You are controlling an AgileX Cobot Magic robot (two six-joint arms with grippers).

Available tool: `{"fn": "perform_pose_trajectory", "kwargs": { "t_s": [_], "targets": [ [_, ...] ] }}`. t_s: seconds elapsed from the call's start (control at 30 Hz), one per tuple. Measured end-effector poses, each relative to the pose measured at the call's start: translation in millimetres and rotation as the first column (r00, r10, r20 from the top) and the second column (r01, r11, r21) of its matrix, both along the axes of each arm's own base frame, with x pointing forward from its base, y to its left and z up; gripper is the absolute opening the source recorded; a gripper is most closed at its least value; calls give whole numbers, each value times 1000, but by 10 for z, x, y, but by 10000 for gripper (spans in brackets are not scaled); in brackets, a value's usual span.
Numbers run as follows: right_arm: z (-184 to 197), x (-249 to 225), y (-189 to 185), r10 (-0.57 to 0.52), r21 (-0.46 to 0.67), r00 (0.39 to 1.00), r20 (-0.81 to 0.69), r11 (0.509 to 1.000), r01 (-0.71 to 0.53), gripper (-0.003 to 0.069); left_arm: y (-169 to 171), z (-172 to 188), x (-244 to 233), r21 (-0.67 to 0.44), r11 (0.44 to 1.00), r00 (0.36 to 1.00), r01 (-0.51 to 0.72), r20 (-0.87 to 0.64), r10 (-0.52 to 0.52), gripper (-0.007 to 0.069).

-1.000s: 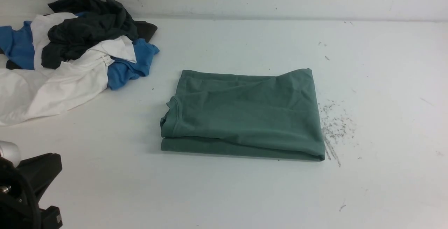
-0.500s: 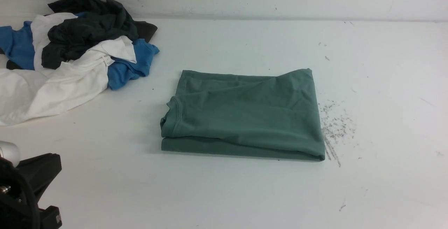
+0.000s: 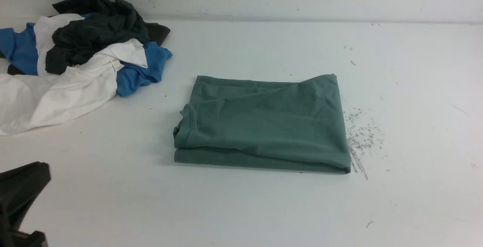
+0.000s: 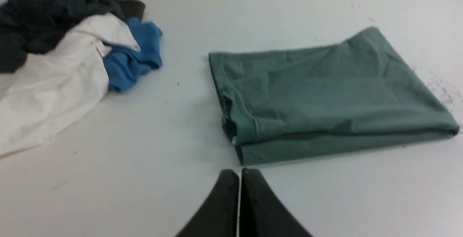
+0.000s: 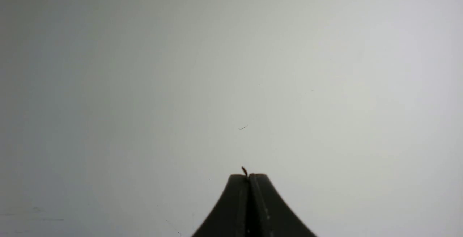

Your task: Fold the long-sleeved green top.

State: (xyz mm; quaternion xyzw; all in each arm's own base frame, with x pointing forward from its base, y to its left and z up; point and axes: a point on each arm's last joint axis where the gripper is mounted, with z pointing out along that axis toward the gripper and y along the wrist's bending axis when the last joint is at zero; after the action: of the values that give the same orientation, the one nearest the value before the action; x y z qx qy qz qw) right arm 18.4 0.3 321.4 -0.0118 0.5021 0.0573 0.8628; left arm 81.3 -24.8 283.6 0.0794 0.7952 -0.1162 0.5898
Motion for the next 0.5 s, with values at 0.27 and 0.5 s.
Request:
{"fn": "perform_pose_trajectory", "kwargs": {
  "t_s": [0.27,0.5],
  "targets": [
    [-1,1,0,0,0,1000,-2,1000,0,-15,214,-667,-275,56,972,972,-227,72,223,-4],
    [-5,3,1,0,-3,1000,-4,1000,0,-15,233,-1101,-288,109,965,971,-238,16,237,-4]
  ]
}}
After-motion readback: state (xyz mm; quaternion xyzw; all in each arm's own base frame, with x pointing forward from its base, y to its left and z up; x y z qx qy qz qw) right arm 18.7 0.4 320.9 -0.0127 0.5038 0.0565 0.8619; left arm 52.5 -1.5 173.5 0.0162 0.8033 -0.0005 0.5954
